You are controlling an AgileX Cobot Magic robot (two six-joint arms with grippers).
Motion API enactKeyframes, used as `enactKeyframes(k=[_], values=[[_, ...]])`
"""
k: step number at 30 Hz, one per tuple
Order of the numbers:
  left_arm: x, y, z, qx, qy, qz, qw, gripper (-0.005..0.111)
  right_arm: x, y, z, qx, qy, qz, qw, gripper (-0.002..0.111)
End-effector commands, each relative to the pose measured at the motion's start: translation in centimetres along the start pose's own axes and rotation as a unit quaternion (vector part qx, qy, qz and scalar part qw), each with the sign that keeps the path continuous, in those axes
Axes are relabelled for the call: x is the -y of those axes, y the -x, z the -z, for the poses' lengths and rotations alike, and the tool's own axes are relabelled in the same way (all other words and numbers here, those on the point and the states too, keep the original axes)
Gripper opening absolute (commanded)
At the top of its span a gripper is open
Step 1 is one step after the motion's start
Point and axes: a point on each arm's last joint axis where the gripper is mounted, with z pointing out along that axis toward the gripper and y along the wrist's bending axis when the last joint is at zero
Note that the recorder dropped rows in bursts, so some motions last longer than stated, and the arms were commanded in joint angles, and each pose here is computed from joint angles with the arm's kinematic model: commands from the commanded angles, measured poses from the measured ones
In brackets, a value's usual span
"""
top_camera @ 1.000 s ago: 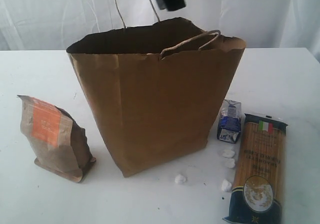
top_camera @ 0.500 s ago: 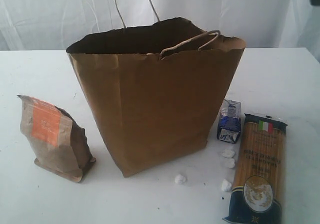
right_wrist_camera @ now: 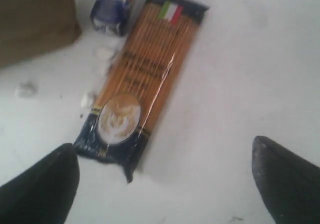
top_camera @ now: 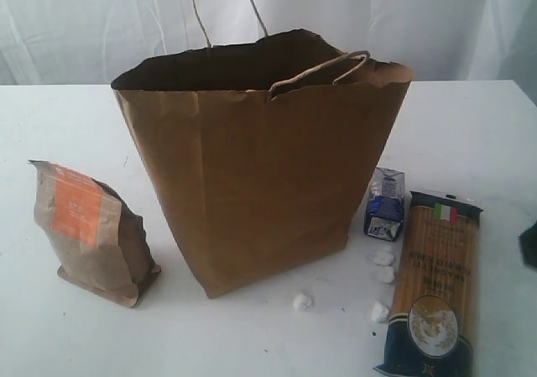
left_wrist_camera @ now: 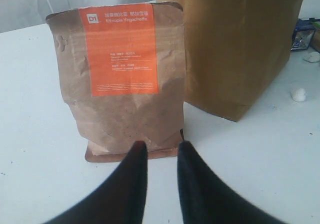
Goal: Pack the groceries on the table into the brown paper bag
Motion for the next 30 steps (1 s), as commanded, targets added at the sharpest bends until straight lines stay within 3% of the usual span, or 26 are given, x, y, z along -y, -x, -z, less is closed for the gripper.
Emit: enactKeyframes(k=[1,4,8,14,20,30], values=[[0.0,-0.1,0.0,-0.001,0.001,0.003,1.000,0.028,-3.2,-1.0,-2.9,-0.043,0.120,0.096,0.987,0.086],[0.0,-0.1,0.0,-0.001,0.001,0.003,1.000,0.028,-5.4,-0.7,-4.2,-0.058,0.174,0.180,0.966,0.086],[0.0,-0.1,0.0,-0.001,0.001,0.003,1.000,0.028,-6.6,-0.5,-6.2,-0.095,0.161,0.200,0.962,0.086],[0.0,-0.1,0.0,-0.001,0.001,0.003,1.000,0.028,-5.8,0.6,-8.0,-0.068,0.077,0.032,0.994,0.082],[0.0,-0.1,0.0,-0.001,0.001,0.003,1.000,0.028,-4.1,0.6,-9.7,-0.053,0.049,-0.128,0.989,0.082],[0.0,-0.1,0.0,-0.001,0.001,0.003,1.000,0.028,-3.4,0.0,-12.0,-0.072,0.017,-0.137,0.988,0.082]])
